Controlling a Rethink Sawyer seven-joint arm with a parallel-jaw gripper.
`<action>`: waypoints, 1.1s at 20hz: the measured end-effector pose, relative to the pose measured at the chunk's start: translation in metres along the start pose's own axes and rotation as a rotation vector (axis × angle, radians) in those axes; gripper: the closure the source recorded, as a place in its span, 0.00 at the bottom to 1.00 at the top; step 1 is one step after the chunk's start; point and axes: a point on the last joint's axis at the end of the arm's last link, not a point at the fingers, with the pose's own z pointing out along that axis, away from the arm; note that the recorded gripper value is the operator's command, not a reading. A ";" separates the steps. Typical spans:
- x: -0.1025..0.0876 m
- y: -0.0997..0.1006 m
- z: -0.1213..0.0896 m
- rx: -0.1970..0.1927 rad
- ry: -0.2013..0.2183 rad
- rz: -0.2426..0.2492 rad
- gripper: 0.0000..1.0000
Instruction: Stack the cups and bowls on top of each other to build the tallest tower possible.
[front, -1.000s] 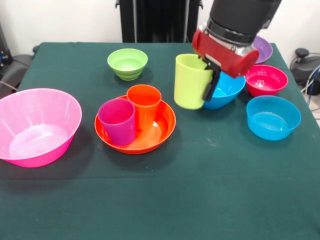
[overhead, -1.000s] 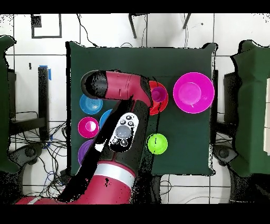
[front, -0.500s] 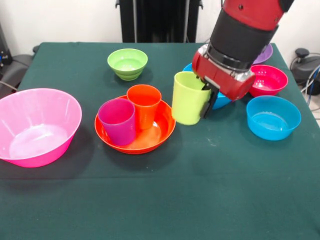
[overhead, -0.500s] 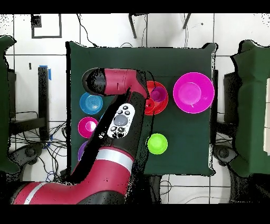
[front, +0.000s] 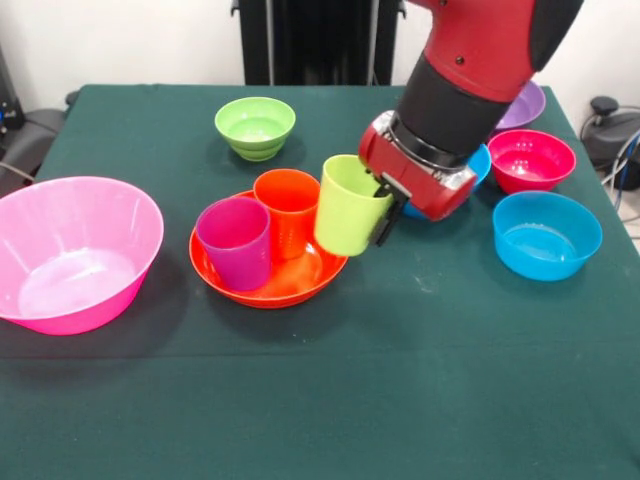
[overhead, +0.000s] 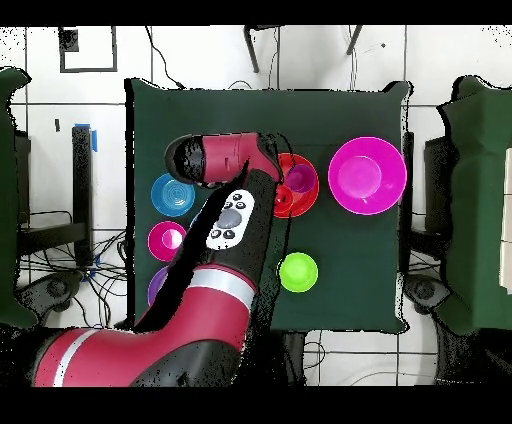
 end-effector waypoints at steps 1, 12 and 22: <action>0.000 -0.002 0.003 0.007 -0.002 -0.007 1.00; 0.002 -0.017 0.029 0.045 0.006 -0.038 1.00; 0.007 -0.026 0.053 0.061 0.032 -0.051 1.00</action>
